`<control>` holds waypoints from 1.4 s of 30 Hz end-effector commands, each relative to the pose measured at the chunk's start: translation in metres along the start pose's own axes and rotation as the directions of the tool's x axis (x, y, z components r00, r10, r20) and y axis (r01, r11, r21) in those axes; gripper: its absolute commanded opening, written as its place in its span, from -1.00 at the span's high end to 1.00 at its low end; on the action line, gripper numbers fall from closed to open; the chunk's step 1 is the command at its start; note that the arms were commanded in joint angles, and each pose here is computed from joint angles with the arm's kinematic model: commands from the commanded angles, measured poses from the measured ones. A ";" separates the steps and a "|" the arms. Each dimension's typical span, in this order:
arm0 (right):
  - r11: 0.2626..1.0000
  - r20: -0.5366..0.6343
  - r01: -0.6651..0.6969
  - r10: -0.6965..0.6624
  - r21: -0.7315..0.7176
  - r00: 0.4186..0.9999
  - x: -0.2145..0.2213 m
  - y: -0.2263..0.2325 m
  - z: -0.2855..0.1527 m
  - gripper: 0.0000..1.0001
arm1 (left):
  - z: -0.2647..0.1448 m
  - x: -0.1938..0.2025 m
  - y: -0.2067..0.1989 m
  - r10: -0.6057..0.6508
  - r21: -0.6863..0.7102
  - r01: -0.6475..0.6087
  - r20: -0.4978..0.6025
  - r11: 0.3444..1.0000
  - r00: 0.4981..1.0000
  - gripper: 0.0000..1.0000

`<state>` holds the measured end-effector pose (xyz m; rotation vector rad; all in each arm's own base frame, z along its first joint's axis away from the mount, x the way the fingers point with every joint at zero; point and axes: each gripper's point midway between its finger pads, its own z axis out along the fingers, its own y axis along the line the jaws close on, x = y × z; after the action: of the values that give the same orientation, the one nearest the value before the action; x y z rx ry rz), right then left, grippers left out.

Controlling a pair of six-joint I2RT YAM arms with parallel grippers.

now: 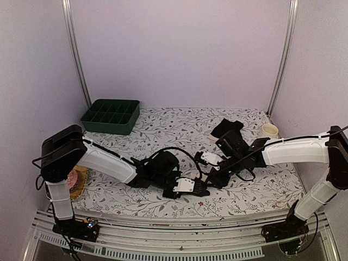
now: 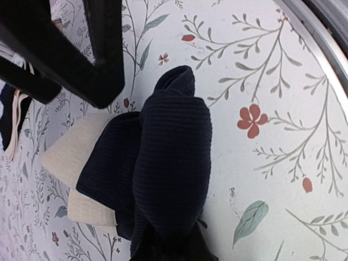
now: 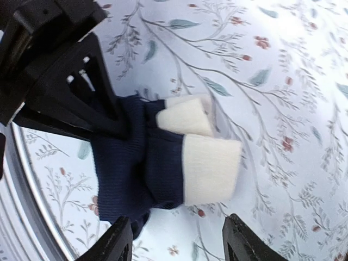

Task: Roll the underwear
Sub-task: Roll the underwear at the center of the board.

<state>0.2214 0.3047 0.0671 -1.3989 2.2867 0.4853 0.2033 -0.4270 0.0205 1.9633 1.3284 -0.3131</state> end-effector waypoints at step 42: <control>0.575 -0.186 0.632 -0.645 0.520 0.741 0.016 0.024 0.022 -0.20 | 0.028 0.059 -0.020 -0.443 0.425 0.664 -0.510 0.615 0.737 1.00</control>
<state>0.1864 0.3094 0.0422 -1.7160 1.5613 -0.2521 0.2258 -0.4505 0.0205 2.0063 2.0265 -0.9069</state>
